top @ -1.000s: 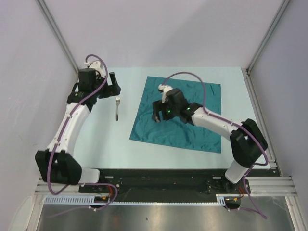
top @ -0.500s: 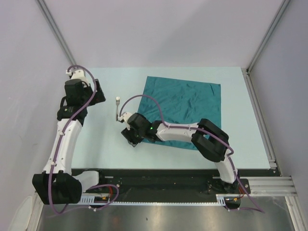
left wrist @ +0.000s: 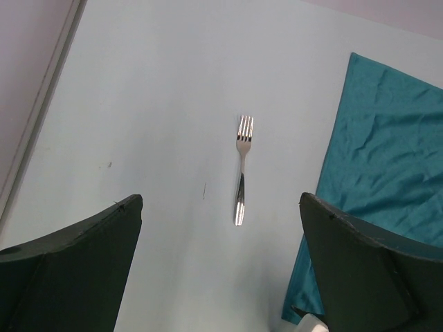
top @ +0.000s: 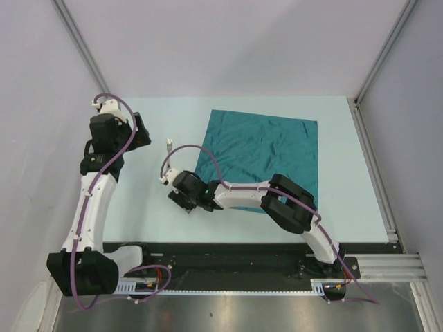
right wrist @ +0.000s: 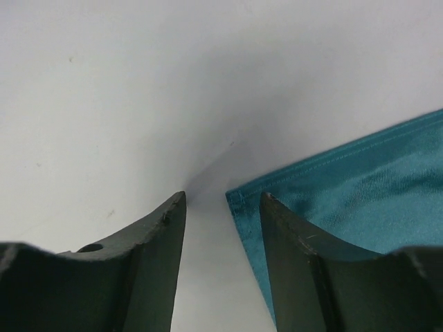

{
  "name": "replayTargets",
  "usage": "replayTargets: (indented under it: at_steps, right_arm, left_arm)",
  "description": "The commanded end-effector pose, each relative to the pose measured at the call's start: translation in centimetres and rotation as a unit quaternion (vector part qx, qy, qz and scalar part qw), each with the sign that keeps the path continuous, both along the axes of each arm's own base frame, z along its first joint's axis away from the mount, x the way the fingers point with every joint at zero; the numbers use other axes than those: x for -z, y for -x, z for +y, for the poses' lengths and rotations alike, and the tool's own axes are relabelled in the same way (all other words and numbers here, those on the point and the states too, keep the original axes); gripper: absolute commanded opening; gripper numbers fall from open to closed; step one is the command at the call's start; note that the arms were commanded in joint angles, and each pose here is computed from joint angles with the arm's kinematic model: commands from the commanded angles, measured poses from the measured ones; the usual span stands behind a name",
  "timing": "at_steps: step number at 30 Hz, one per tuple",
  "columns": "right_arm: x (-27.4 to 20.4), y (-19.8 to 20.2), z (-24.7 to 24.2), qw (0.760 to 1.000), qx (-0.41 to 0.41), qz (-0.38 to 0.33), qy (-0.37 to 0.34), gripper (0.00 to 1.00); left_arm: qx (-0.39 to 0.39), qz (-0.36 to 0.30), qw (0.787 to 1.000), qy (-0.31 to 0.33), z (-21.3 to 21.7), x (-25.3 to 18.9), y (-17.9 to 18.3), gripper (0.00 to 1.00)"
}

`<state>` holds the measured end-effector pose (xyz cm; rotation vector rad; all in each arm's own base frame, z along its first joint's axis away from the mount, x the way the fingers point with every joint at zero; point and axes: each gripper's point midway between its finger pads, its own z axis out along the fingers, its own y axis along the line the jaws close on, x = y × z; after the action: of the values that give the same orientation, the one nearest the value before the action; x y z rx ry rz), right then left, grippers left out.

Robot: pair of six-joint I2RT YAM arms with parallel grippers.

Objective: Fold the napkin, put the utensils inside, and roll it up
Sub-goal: Fold the napkin

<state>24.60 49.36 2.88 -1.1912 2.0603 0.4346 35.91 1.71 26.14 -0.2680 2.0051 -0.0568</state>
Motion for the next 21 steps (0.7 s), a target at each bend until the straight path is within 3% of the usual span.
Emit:
replayTargets:
  at_steps: [1,4,9,14,21]
  right_arm:
    - [-0.8,-1.4,1.1,0.999,0.006,-0.032,-0.005,0.44]
    - [0.4,-1.6,0.7,0.999,0.012,-0.030,0.013,0.26]
    - [1.8,-1.4,0.0,0.999,0.019,-0.020,0.035,0.21]
    - [2.9,-0.8,-0.9,0.998,0.021,-0.001,0.053,0.01]
    - [0.8,0.8,-0.8,0.997,0.022,0.077,-0.011,0.00]
  left_arm:
    - [0.001,-0.024,1.000,0.007,-0.1,-1.3,-0.1,1.00]
    - [0.003,-0.026,1.000,0.008,-0.2,-1.4,0.0,1.00]
    - [0.002,-0.026,1.000,0.008,-0.2,-1.4,0.0,1.00]
    - [0.002,-0.026,1.000,0.007,-0.1,-1.4,0.0,1.00]
    - [-0.002,-0.026,1.000,0.006,0.0,-1.4,0.1,1.00]
